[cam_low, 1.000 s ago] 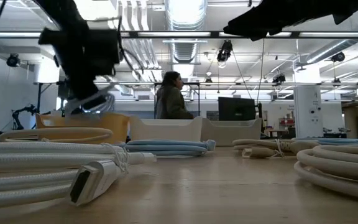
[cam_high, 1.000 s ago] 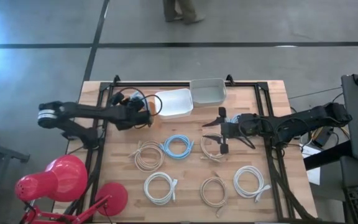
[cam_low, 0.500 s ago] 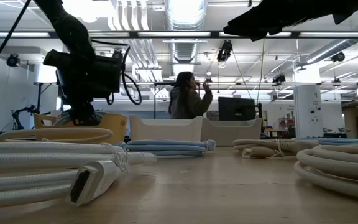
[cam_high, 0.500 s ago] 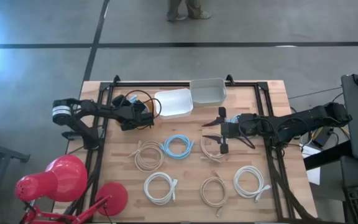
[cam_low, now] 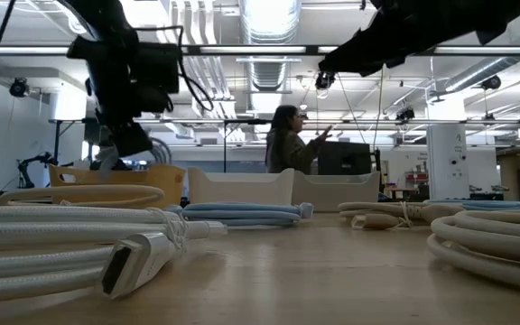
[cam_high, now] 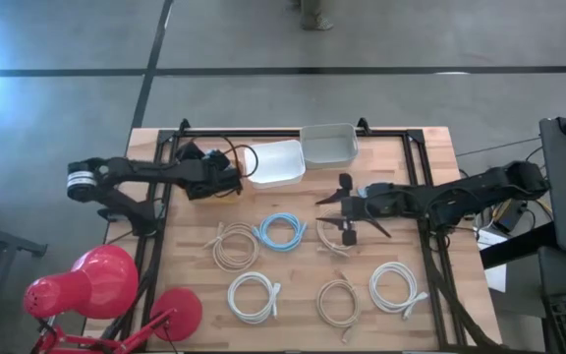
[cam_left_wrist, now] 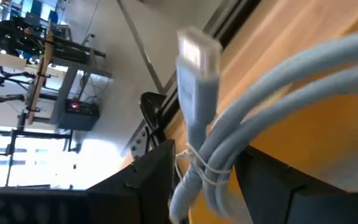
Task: Sort HDMI cables
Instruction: Put the left blue HDMI cable into the orange bin, then put the blue HDMI cable into the orange bin
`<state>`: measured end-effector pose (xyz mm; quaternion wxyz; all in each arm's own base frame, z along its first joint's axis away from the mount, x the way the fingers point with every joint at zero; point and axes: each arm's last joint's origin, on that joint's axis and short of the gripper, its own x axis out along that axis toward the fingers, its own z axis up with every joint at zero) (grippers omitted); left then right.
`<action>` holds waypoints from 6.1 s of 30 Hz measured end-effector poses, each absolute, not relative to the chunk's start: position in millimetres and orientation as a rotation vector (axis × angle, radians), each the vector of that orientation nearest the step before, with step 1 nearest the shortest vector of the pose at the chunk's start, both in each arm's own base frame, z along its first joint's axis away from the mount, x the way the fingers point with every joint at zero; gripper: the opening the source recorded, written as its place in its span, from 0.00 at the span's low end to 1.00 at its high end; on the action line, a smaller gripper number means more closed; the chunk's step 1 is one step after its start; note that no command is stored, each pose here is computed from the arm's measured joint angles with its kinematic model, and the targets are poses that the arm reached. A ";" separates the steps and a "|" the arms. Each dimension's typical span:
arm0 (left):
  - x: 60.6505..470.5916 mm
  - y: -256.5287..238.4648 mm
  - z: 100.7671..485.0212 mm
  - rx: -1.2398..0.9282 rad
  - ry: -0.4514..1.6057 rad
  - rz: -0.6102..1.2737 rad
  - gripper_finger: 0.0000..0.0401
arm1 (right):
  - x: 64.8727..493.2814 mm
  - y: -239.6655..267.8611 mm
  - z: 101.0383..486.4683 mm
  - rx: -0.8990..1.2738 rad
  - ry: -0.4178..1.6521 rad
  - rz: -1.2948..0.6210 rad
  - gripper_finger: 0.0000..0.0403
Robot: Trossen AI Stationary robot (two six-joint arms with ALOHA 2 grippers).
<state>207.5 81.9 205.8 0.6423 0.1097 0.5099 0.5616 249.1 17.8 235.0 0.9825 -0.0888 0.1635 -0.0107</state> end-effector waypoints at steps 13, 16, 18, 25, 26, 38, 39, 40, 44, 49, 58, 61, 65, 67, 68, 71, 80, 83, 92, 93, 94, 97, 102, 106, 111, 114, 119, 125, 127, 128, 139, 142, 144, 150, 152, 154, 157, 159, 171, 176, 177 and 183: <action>193.0 74.0 217.9 0.056 1.137 1.127 0.49 | 250.1 17.9 232.2 -0.095 0.343 -0.034 0.46; 190.6 73.5 208.7 0.061 1.177 1.122 0.48 | 250.1 17.9 232.3 -0.096 0.343 -0.034 0.46; 189.6 72.9 203.7 0.064 1.203 1.115 0.48 | 250.1 17.9 232.3 -0.096 0.343 -0.034 0.46; 191.3 73.3 210.7 0.082 1.194 1.094 0.48 | 250.0 17.9 232.4 -0.115 0.342 -0.031 0.46; 192.3 73.6 214.1 0.076 1.180 1.095 0.48 | 250.1 17.9 232.5 -0.126 0.342 -0.029 0.46; 242.9 51.1 253.0 -0.113 0.849 0.553 0.47 | 250.1 17.9 233.2 -0.166 0.336 -0.023 0.46; 249.5 46.6 253.5 -0.113 0.795 0.480 0.47 | 250.1 17.9 233.2 -0.166 0.336 -0.023 0.46; 255.4 41.7 253.2 -0.110 0.748 0.414 0.47 | 250.1 17.9 233.1 -0.166 0.337 -0.023 0.46; 273.8 22.0 246.7 -0.107 0.612 0.233 0.47 | 250.0 17.9 233.1 -0.166 0.337 -0.023 0.46; 292.5 4.7 221.8 -0.126 0.630 0.177 0.47 | 250.0 17.9 233.1 -0.166 0.338 -0.023 0.46; 315.1 3.0 170.8 -0.071 0.744 0.283 0.47 | 250.0 17.9 232.9 -0.161 0.339 -0.023 0.46; 318.1 5.3 155.4 -0.045 0.785 0.354 0.47 | 250.0 17.9 232.8 -0.160 0.340 -0.024 0.46; 322.7 5.1 137.0 -0.061 0.833 0.360 0.47 | 250.0 17.9 232.8 -0.153 0.340 -0.025 0.46; 324.4 4.9 128.7 -0.071 0.855 0.357 0.47 | 250.0 17.9 232.6 -0.148 0.342 -0.026 0.46; 325.4 4.6 126.6 -0.075 0.860 0.360 0.47 | 249.9 17.9 232.6 -0.148 0.342 -0.025 0.46; 327.2 4.7 121.2 -0.097 0.867 0.380 0.47 | 249.9 17.9 232.5 -0.148 0.343 -0.026 0.46; 326.6 4.4 128.9 -0.124 0.851 0.364 0.12 | 249.9 17.8 232.5 -0.149 0.343 -0.026 0.46; 325.6 5.4 139.1 -0.124 0.835 0.372 0.07 | 249.9 17.8 232.5 -0.149 0.343 -0.026 0.46; 309.4 6.2 212.2 -0.109 0.644 0.404 0.08 | 249.6 17.9 231.6 -0.147 0.346 -0.026 0.46; 303.7 7.0 221.0 -0.083 0.632 0.436 0.08 | 249.5 17.9 231.5 -0.144 0.346 -0.026 0.46; 297.0 7.9 228.3 -0.054 0.630 0.480 0.08 | 249.5 17.9 231.5 -0.139 0.346 -0.027 0.46; 274.0 12.1 242.8 0.038 0.654 0.638 0.08 | 249.3 17.9 230.9 -0.136 0.348 -0.027 0.46; 235.0 20.0 257.7 0.176 0.698 0.955 0.10 | 249.2 17.9 230.4 -0.118 0.349 -0.031 0.46; 212.9 24.8 257.9 0.269 0.725 1.145 0.09 | 249.0 17.8 230.0 -0.115 0.350 -0.031 0.46; 201.0 32.9 237.8 0.284 0.777 1.220 0.09 | 249.0 17.8 230.0 -0.115 0.350 -0.031 0.46; 194.5 39.0 219.1 0.291 0.821 1.255 0.09 | 249.0 17.8 229.9 -0.115 0.350 -0.031 0.46; 180.0 49.6 188.8 0.284 0.854 1.328 0.10 | 249.0 17.8 229.9 -0.124 0.350 -0.030 0.46; 173.7 54.6 158.5 0.272 0.798 1.337 0.10 | 249.2 17.9 230.5 -0.167 0.344 -0.022 0.46; 173.5 54.6 152.1 0.280 0.773 1.324 0.10 | 249.2 17.9 230.4 -0.178 0.345 -0.020 0.46; 173.6 54.6 150.0 0.280 0.760 1.319 0.10 | 249.2 17.9 230.4 -0.181 0.345 -0.020 0.46; 178.4 54.4 150.9 0.233 0.758 1.247 0.30 | 249.5 13.1 230.5 -0.190 0.346 -0.038 0.46; 181.7 54.9 156.3 0.221 0.737 1.249 0.37 | 249.5 12.0 230.5 -0.170 0.346 -0.046 0.46; 184.7 55.3 161.0 0.215 0.724 1.247 0.40 | 249.5 11.8 230.5 -0.166 0.346 -0.047 0.46; 194.5 55.9 180.2 0.197 0.748 1.207 0.48 | 249.5 11.7 230.4 -0.132 0.346 -0.055 0.46; 198.8 56.1 188.7 0.182 0.751 1.186 0.49 | 249.3 11.2 229.9 -0.124 0.352 -0.076 0.46; 202.9 56.4 197.8 0.169 0.750 1.170 0.49 | 248.5 10.0 228.2 -0.119 0.371 -0.112 0.46; 209.1 56.5 211.0 0.144 0.729 1.149 0.49 | 245.2 7.6 221.5 -0.104 0.443 -0.193 0.46; 212.9 56.7 218.5 0.122 0.709 1.131 0.49 | 241.9 5.1 215.8 -0.084 0.505 -0.256 0.46; 216.1 55.2 222.4 0.083 0.705 1.083 0.49 | 202.1 -19.5 180.0 0.367 0.925 -0.655 0.46; 216.3 54.8 222.4 0.079 0.706 1.076 0.49 | 186.4 -18.4 173.2 0.481 1.041 -0.789 0.46; 216.4 54.8 222.3 0.079 0.706 1.076 0.49 | 183.7 -18.0 172.3 0.513 1.058 -0.815 0.46; 216.5 54.9 222.4 0.078 0.704 1.076 0.49 | 176.3 -17.2 168.0 0.588 1.094 -0.884 0.46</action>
